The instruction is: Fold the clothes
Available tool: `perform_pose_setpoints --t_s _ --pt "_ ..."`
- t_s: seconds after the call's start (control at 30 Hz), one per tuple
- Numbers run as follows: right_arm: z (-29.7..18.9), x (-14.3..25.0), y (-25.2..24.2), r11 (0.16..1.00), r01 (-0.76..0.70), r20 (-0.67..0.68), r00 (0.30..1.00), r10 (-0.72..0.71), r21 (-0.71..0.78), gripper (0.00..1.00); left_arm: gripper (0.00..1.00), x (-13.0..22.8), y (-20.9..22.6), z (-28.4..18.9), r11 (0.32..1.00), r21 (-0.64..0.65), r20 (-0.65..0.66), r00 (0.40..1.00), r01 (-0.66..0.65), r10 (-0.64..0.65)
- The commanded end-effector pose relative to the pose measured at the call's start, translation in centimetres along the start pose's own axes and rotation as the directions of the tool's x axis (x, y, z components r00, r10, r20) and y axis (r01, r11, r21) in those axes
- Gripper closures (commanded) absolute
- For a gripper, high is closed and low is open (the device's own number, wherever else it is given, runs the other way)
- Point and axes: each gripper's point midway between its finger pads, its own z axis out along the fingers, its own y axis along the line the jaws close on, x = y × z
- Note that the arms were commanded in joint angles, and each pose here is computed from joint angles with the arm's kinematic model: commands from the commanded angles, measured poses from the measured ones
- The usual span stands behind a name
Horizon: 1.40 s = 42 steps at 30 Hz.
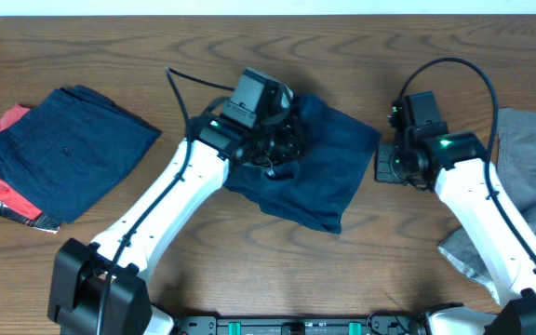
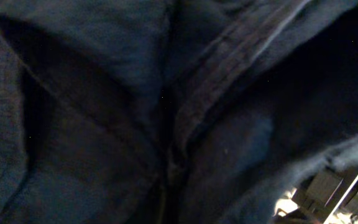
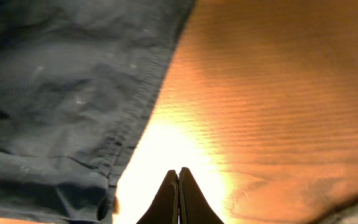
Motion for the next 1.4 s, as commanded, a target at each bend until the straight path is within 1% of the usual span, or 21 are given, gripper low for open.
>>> perform_pose_setpoints --t_s 0.0,0.1,0.13,0.2,0.3,0.33,0.4,0.43,0.5,0.57,0.67,0.8,0.87,1.0,1.2,1.27,1.37 --pt "0.0 0.1 -0.3 1.0 -0.005 -0.01 1.0 0.005 0.001 0.99 0.73 0.7 -1.1 1.3 0.999 -0.033 0.005 0.999 -0.04 0.04" --pt "0.0 0.0 -0.3 1.0 -0.006 -0.006 1.0 0.006 0.0 0.99 0.56 2.1 -1.9 2.4 0.996 -0.032 -0.023 0.997 -0.079 0.079" --pt "0.0 -0.1 -0.3 1.0 -0.006 -0.003 1.0 0.006 0.0 0.99 0.54 2.3 -2.2 2.5 0.994 -0.026 -0.026 0.994 -0.105 0.105" --pt "0.0 -0.2 -0.3 1.0 -0.009 0.002 1.0 0.009 -0.001 0.99 0.53 2.0 -2.5 2.1 0.984 -0.017 -0.013 0.984 -0.178 0.177" --pt "0.0 -0.3 -0.1 1.0 -0.003 0.003 1.0 0.003 -0.013 0.99 0.53 -0.5 -2.2 -0.3 0.974 -0.015 0.061 0.972 -0.225 0.226" --pt "0.0 -0.2 0.5 0.999 0.023 -0.001 1.0 -0.023 -0.048 0.99 0.53 -1.6 -1.8 -1.3 0.973 -0.019 0.094 0.969 -0.228 0.229" --pt "-0.3 -0.2 3.2 0.973 0.114 0.004 0.993 -0.115 -0.199 0.99 0.53 -4.0 -0.1 -3.1 0.979 -0.063 0.166 0.965 -0.195 0.203" --pt "-0.7 -0.1 4.6 0.947 0.16 0.019 0.987 -0.161 -0.28 0.99 0.52 -5.0 0.9 -3.7 0.981 -0.089 0.195 0.963 -0.17 0.184" --pt "-1.8 -0.1 7.5 0.866 0.24 0.068 0.97 -0.234 -0.438 0.99 0.52 -6.8 3.2 -4.6 0.984 -0.139 0.237 0.96 -0.115 0.145" --pt "-2.8 -0.2 9.4 0.802 0.266 0.101 0.962 -0.252 -0.535 0.99 0.52 -7.7 5.3 -4.8 0.982 -0.172 0.248 0.961 -0.082 0.124" --pt "-3.5 0.2 11.1 0.755 0.293 0.119 0.953 -0.277 -0.587 0.99 0.52 -7.8 7.8 -4.0 0.977 -0.21 0.212 0.974 -0.037 0.082" --pt "-2.9 1.2 12.9 0.729 0.329 0.113 0.937 -0.329 -0.6 0.99 0.52 -7.0 10.3 -1.7 0.967 -0.255 0.132 0.99 -0.01 0.046" --pt "-2.2 2.1 13.8 0.72 0.335 0.089 0.93 -0.358 -0.608 0.99 0.52 -6.4 11.8 -0.2 0.96 -0.28 0.087 0.996 0.01 0.015" --pt "-0.1 4.2 15.4 0.71 0.33 0.01 0.91 -0.414 -0.622 0.99 0.52 -4.8 14.4 2.4 0.945 -0.324 -0.006 0.999 0.048 -0.053" --pt "3.7 8.0 16.7 0.715 0.31 -0.135 0.861 -0.491 -0.626 0.99 0.52 -2.0 17.2 4.0 0.915 -0.394 -0.118 0.982 0.088 -0.145" --pt "5.2 9.5 16.5 0.733 0.297 -0.2 0.838 -0.507 -0.612 0.99 0.52 -0.7 17.7 3.8 0.902 -0.421 -0.157 0.971 0.099 -0.18" --pt "6.7 10.4 15.4 0.773 0.286 -0.269 0.823 -0.501 -0.566 0.99 0.53 1.0 18.0 3.3 0.885 -0.454 -0.208 0.953 0.106 -0.22"
